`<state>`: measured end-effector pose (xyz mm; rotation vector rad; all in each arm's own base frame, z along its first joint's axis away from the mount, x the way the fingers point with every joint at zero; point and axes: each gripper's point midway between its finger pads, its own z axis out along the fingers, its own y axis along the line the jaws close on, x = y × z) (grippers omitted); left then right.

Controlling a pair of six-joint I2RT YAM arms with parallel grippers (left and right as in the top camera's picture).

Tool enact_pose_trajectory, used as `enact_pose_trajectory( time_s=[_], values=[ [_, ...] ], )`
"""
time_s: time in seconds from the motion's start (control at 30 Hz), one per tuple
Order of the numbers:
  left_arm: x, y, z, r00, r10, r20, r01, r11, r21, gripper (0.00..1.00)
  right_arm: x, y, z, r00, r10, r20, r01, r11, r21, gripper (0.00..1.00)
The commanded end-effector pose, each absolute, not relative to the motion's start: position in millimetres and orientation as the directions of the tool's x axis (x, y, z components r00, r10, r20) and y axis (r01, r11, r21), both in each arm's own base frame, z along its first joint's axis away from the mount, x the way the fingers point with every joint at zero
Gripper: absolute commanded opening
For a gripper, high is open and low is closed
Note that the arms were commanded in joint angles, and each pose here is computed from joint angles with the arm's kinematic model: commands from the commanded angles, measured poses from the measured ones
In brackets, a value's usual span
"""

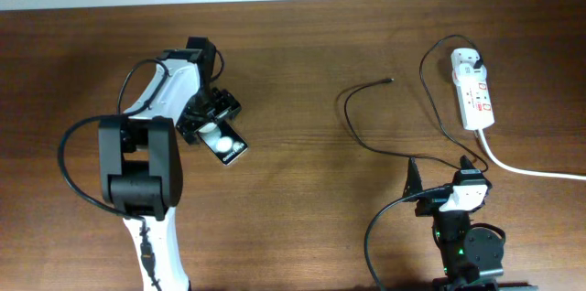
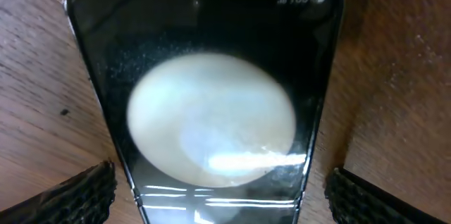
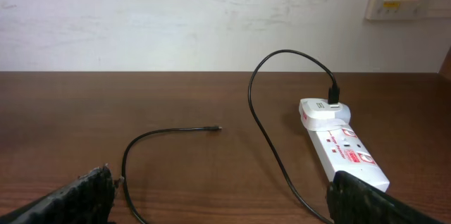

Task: Plug charger to phone and switch on socket
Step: 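Reach the left gripper down over the black phone and grasp it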

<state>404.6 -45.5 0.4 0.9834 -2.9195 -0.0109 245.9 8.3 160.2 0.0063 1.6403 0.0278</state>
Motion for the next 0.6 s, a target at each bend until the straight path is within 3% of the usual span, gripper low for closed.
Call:
enact_pose_trajectory(
  time_s=[0.0, 0.57],
  values=[
    [391, -43, -31, -0.781, -0.614, 0.111, -0.608, 0.789, 0.086, 0.99, 246, 7, 157, -0.072, 0.024, -0.997, -0.003, 1.0, 0.024, 0.99],
    [349, -43, -61, -0.763, -0.615, 0.198, -0.6, 0.788, 0.139, 0.94, 246, 7, 157, -0.072, 0.024, -0.997, -0.003, 1.0, 0.024, 0.99]
  ],
)
